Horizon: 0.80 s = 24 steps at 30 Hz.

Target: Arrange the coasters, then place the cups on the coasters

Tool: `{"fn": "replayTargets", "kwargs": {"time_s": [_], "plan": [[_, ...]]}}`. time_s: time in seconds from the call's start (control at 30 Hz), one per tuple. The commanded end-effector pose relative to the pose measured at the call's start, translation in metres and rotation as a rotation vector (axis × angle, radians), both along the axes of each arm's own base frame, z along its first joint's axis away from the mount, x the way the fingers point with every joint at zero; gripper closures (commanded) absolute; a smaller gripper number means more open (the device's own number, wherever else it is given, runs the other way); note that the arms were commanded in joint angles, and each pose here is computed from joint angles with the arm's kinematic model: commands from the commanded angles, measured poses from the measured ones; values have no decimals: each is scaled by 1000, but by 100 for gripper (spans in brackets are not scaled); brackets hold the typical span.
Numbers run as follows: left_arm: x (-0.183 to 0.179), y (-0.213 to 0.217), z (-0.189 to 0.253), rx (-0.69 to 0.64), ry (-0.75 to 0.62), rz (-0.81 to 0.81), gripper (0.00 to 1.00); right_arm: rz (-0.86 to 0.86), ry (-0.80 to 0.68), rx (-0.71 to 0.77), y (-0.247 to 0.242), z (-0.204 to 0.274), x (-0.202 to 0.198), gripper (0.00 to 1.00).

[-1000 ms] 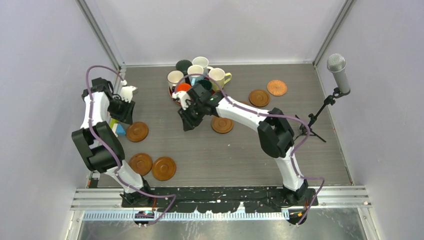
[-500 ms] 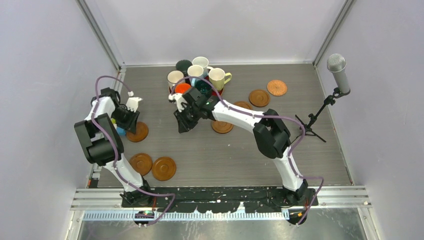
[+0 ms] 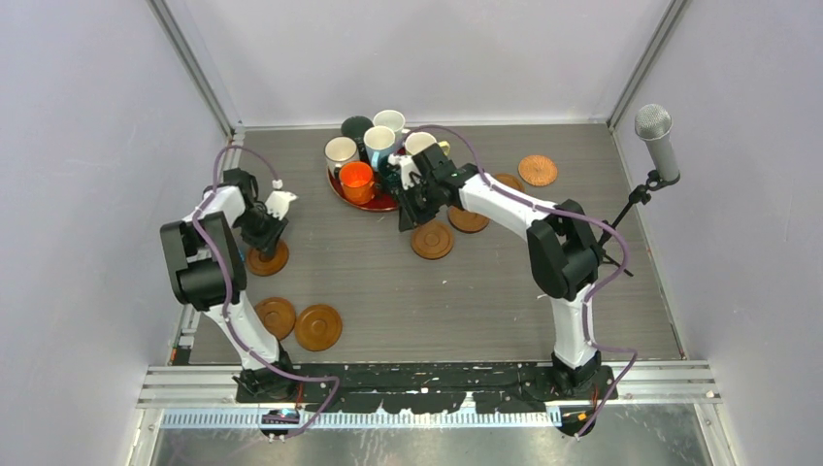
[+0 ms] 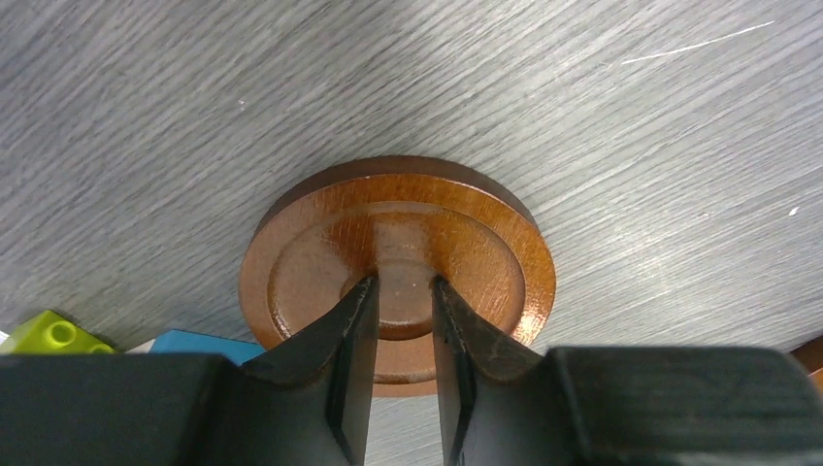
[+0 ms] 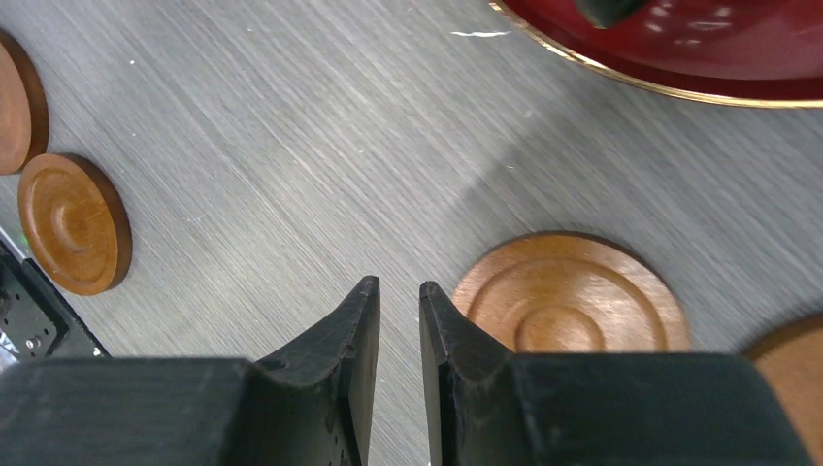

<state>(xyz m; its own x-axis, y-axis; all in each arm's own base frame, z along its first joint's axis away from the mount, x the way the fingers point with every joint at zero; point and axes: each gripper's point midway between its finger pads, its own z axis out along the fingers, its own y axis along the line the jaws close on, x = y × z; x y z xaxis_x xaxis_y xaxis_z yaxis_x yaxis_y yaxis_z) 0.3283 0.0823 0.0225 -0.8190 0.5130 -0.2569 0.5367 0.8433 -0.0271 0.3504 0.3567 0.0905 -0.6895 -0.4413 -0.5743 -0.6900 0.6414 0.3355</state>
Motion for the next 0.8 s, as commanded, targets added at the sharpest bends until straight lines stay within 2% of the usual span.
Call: {"fn": "replayTargets", "kwargs": {"time_s": [0.0, 0.37, 0.77], "plan": [[-5, -25, -11, -4, 22, -95, 71, -20, -77, 26, -18, 39, 9, 73], [-44, -138, -3, -36, 28, -403, 71, -135, -75, 18, -67, 49, 40, 73], [-47, -242, 2, -59, -15, -581, 71, -257, -72, 0, -117, 53, 64, 73]]}}
